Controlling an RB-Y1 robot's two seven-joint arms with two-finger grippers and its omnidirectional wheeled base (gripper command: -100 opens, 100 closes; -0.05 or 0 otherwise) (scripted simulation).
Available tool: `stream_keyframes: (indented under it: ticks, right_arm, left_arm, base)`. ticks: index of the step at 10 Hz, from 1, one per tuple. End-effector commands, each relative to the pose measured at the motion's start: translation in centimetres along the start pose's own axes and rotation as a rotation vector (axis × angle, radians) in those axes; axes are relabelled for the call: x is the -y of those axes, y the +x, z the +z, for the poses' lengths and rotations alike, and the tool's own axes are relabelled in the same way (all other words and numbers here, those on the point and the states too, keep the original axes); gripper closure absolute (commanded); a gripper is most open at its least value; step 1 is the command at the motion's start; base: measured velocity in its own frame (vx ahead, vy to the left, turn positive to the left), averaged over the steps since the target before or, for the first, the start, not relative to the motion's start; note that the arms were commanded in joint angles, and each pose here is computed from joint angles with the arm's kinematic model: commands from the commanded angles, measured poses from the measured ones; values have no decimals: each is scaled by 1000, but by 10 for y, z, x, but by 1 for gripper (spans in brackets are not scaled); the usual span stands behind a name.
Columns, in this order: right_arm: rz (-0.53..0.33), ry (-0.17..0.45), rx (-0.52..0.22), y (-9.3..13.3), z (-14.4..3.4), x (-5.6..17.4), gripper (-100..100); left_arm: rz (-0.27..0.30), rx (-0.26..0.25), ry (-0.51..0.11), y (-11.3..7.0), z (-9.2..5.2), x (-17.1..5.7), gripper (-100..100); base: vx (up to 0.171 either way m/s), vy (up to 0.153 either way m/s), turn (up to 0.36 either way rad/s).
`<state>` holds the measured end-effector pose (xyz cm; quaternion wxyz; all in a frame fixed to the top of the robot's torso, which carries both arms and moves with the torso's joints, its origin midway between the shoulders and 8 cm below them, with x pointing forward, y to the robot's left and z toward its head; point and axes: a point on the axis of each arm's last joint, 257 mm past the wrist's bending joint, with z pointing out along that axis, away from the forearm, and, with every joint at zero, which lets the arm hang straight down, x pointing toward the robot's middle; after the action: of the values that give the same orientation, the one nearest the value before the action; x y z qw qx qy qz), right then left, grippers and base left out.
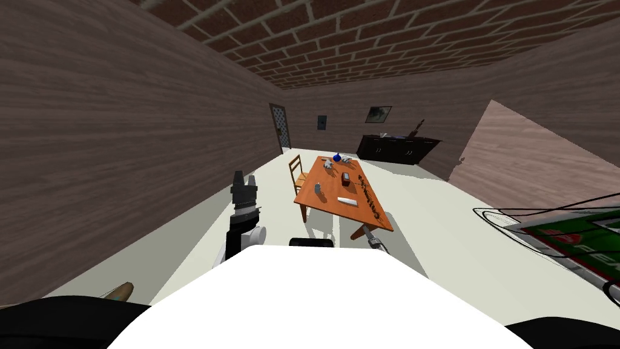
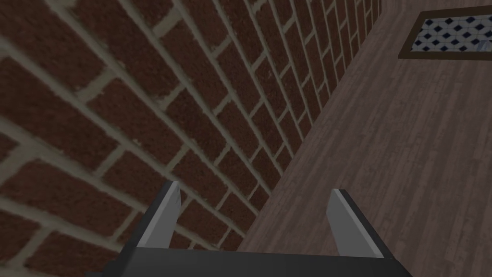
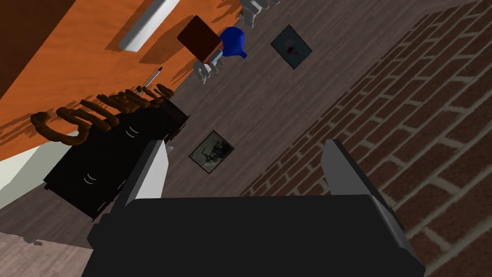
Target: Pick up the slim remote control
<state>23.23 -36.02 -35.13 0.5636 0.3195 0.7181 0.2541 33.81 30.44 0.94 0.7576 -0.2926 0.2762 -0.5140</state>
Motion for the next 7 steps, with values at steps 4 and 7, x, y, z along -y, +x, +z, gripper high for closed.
stream_keyframes:
  ticks: [4, 7]
  right_arm:
    - [-116, 103, -125, 32, -37, 53, -100]
    - [-158, 179, -203, 52, -67, 90, -100]
  left_arm:
    - [0, 0, 0, 0, 0, 0, 0]
    - [0, 0, 0, 0, 0, 0, 0]
  base:
    - [-11, -3, 236]
    - [-7, -8, 241]
